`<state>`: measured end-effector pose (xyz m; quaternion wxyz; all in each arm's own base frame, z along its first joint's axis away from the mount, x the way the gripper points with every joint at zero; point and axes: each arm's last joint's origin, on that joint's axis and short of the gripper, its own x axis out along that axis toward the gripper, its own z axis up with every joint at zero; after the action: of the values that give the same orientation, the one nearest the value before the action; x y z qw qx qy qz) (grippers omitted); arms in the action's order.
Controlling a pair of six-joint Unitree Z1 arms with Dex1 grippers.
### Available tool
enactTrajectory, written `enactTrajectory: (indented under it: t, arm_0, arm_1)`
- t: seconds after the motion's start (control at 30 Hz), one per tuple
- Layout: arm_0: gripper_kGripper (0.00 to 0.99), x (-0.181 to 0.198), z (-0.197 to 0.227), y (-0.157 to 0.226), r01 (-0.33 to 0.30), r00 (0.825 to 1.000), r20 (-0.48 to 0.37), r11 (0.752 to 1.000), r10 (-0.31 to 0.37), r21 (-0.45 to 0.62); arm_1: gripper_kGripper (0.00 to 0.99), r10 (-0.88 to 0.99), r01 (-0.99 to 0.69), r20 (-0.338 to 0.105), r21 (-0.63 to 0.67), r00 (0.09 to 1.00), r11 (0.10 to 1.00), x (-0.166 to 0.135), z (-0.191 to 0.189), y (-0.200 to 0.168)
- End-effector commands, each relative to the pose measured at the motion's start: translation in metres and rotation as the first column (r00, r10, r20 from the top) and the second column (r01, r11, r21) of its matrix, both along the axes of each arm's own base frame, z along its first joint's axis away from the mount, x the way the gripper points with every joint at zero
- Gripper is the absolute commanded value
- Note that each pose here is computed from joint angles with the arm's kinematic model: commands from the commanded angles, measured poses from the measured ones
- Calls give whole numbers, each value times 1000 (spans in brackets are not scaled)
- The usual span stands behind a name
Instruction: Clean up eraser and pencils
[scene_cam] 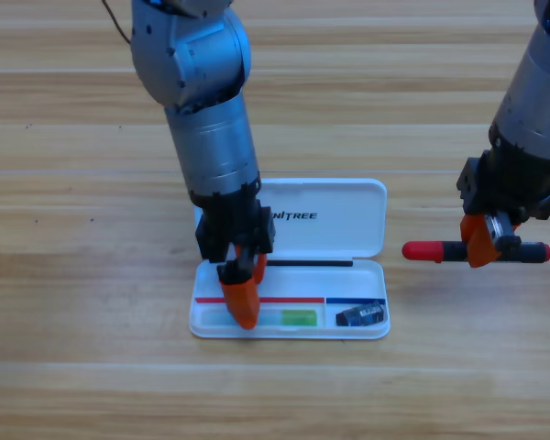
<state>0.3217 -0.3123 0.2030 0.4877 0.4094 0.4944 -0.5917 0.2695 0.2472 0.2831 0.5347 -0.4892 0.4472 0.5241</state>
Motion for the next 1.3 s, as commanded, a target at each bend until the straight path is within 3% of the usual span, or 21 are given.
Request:
enactTrajectory:
  t: [0.03,0.3,0.5,0.67,0.77,1.0,1.1,1.3]
  arm_0:
    - [990,-2,-23,-9,3,1000,-31,999,-1,47]
    - [990,-6,-7,-5,-5,1000,-10,999,6,38]
    - [990,-36,85,21,-7,994,104,998,14,-65]
    - [990,-82,176,67,11,967,251,978,43,-210]
    - [990,-105,214,104,-3,941,323,960,98,-281]
    - [990,-144,253,167,-45,884,418,927,210,-372]
    - [990,-149,254,176,-58,877,423,925,227,-377]
    - [990,-150,249,177,-65,883,411,927,225,-369]
  arm_1:
    - [0,37,-38,-39,-25,999,999,-5,-14,18]
    - [0,45,-46,-35,-34,998,998,-2,-27,48]
    - [0,51,-52,-27,-42,998,998,4,-42,78]
    - [0,54,-55,-6,-44,998,998,8,-51,99]
    - [0,59,-59,-3,-46,998,997,10,-55,111]
    - [0,66,-66,2,-45,998,997,13,-67,136]
    - [0,71,-70,3,-42,997,997,13,-72,144]
    - [0,72,-71,2,-53,997,996,16,-82,150]
